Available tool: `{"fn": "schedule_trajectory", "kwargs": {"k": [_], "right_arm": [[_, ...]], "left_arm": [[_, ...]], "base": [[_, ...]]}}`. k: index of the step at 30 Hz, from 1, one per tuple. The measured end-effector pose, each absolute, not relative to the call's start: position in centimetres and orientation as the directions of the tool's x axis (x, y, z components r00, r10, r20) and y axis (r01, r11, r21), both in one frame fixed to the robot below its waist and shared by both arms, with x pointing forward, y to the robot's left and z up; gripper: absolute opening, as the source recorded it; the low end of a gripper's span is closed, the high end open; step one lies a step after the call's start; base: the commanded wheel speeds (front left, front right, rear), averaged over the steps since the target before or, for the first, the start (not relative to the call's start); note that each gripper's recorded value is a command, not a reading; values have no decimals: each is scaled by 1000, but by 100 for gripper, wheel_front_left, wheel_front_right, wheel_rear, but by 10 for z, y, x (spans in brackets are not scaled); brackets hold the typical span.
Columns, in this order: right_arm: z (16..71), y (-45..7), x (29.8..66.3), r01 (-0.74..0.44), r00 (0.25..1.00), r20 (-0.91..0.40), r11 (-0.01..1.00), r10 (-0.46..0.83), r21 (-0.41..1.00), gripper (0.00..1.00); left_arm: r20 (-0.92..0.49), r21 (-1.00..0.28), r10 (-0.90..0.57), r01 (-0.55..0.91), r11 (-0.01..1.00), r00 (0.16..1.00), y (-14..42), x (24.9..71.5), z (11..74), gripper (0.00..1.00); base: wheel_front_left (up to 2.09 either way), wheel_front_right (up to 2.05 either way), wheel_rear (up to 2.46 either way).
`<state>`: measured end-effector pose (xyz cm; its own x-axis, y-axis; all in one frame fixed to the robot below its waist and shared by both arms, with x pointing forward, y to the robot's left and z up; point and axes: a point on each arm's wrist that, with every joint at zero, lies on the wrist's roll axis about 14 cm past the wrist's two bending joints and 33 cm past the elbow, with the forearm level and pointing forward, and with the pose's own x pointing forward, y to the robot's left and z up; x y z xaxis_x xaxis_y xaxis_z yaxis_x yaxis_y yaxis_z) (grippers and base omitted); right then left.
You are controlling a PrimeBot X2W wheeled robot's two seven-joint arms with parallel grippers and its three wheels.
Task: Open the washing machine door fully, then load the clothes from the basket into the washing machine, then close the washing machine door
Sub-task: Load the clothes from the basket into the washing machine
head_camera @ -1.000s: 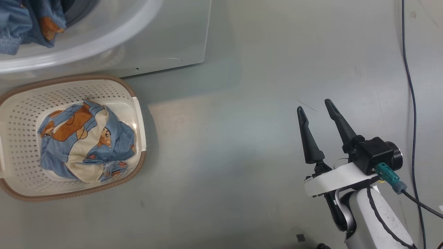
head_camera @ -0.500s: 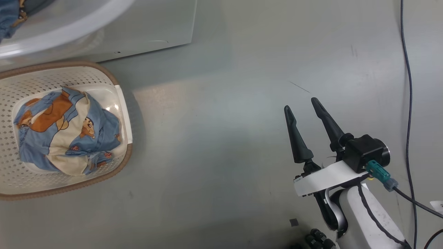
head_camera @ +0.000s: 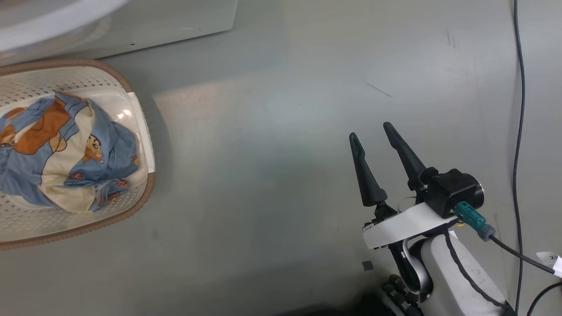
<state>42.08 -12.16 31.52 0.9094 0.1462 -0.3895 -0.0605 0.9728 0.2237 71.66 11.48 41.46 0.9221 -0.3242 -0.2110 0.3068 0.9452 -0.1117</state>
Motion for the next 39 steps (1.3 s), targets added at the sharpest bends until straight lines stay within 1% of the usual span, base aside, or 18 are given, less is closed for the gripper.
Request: {"fn": "schedule_trajectory", "kwargs": {"k": [3, 5, 8, 10, 11, 16, 22, 23, 24, 25, 30, 39], "right_arm": [[311, -118, 423, -65, 906, -394, 969, 157, 238, 100], [308, -118, 422, -58, 903, -402, 970, 152, 235, 100], [302, -119, 421, -39, 898, -417, 968, 142, 247, 100], [299, -119, 422, -34, 895, -423, 968, 140, 249, 100], [298, -120, 423, -31, 895, -424, 969, 136, 246, 100], [295, -120, 428, -31, 897, -421, 968, 136, 248, 100], [298, -117, 433, -40, 901, -410, 968, 142, 248, 100], [297, -117, 433, -41, 900, -411, 968, 143, 248, 100], [297, -117, 433, -41, 900, -412, 968, 144, 248, 100], [297, -116, 433, -42, 899, -412, 968, 145, 248, 100], [301, -116, 437, -45, 906, -399, 968, 143, 245, 100], [310, -119, 443, -41, 918, -374, 970, 131, 240, 100]], "left_arm": [[-114, -86, -328, 319, 944, 938, 114, 728, 434, 0], [-19, -28, -337, 337, 941, 941, 113, 734, 455, 0], [110, 18, -346, 346, 938, 932, 111, 741, 483, 0], [164, 36, -350, 349, 936, 922, 109, 743, 487, 0], [170, 33, -351, 351, 936, 921, 108, 743, 484, 0], [79, -13, -345, 347, 938, 935, 106, 742, 440, 0], [26, -32, -327, 328, 944, 945, 113, 741, 423, 0], [21, -42, -323, 324, 945, 946, 114, 740, 421, 25], [20, -49, -320, 321, 946, 947, 115, 740, 421, 80], [16, -60, -318, 318, 946, 948, 115, 740, 420, 100], [-2, -81, -308, 307, 948, 951, 115, 738, 415, 100], [10, -71, -312, 312, 947, 950, 113, 732, 422, 100]], "base": [[0, 0, 0], [0, 0, 0], [0, 0, 0], [0, 0, 0], [0, 0, 0], [0, 0, 0], [0, 0, 0], [0, 0, 0], [0, 0, 0], [0, 0, 0], [0, 0, 0], [0, 0, 0]]}}
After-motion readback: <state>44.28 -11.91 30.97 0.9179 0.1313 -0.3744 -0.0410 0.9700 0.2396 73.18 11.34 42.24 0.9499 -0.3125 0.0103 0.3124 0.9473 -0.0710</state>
